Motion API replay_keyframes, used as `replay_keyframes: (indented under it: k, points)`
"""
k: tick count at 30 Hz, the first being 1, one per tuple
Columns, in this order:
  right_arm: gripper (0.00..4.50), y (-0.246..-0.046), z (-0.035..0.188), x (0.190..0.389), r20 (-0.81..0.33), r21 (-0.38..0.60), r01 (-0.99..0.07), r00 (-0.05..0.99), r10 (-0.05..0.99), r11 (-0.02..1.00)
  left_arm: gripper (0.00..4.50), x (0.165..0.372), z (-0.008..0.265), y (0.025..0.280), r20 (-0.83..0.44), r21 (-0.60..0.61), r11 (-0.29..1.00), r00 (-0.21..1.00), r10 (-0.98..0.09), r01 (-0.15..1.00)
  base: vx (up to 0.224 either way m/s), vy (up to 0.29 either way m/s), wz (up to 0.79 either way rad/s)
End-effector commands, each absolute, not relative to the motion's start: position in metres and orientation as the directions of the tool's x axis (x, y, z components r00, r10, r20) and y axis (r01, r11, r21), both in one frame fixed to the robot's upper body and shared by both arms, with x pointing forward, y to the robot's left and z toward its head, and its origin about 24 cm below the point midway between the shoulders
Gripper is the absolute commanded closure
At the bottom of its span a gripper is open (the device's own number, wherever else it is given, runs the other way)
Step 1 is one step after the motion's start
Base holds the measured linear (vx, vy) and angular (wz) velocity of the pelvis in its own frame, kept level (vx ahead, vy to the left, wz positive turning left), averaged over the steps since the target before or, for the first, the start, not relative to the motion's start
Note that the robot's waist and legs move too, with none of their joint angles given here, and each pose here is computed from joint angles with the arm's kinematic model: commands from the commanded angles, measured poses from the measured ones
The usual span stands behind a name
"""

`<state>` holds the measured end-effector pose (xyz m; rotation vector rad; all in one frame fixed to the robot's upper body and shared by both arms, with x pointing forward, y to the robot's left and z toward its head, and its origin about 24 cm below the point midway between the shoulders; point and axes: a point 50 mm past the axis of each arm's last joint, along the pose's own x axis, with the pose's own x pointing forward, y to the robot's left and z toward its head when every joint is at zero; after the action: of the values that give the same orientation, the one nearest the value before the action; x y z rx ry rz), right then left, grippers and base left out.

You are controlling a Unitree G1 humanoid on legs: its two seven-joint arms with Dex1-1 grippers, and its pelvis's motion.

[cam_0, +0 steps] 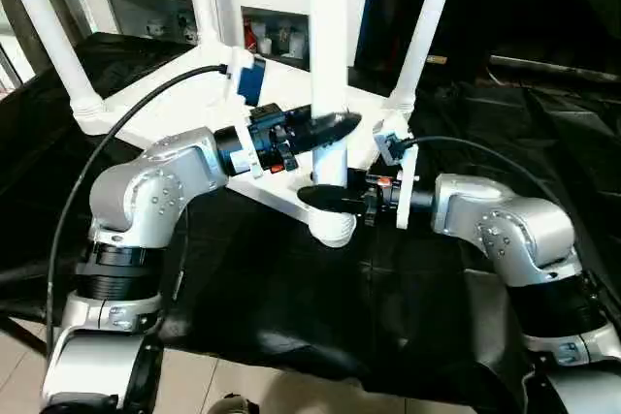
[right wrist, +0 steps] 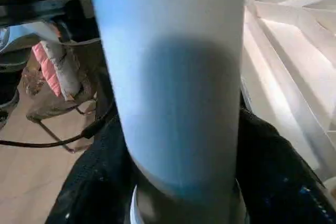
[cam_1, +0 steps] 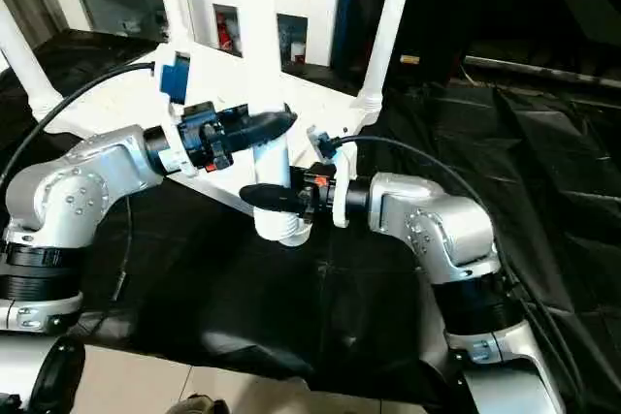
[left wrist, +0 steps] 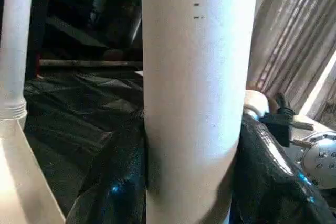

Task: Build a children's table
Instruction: Pick table leg

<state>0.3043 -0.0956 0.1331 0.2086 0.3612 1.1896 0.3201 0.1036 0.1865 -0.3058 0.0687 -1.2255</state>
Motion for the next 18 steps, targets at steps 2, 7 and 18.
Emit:
replay_keyframes:
  k: [2,7,18]
  points:
    - [1.44,-0.1099,0.1386,0.311,-0.178,0.318,-0.845,0.392,0.903,0.429,2.61,0.3177,0.1907,0.0964,0.099,-0.251,0.255,0.287,-0.953,0.934,0.0,0.0,0.0]
    - [1.44,-0.1137,0.1416,0.3115,-0.179,0.33,-0.857,0.355,0.917,0.396,2.61,0.3133,0.1861,0.0949,0.068,-0.244,0.219,0.242,-0.968,0.945,0.0,0.0,0.0]
    - [1.44,-0.1055,0.1478,0.3049,-0.161,0.285,-0.902,0.288,0.944,0.324,2.61,0.321,0.1833,0.0934,0.048,-0.245,0.289,0.31,-0.95,0.925,0.0,0.0,0.0]
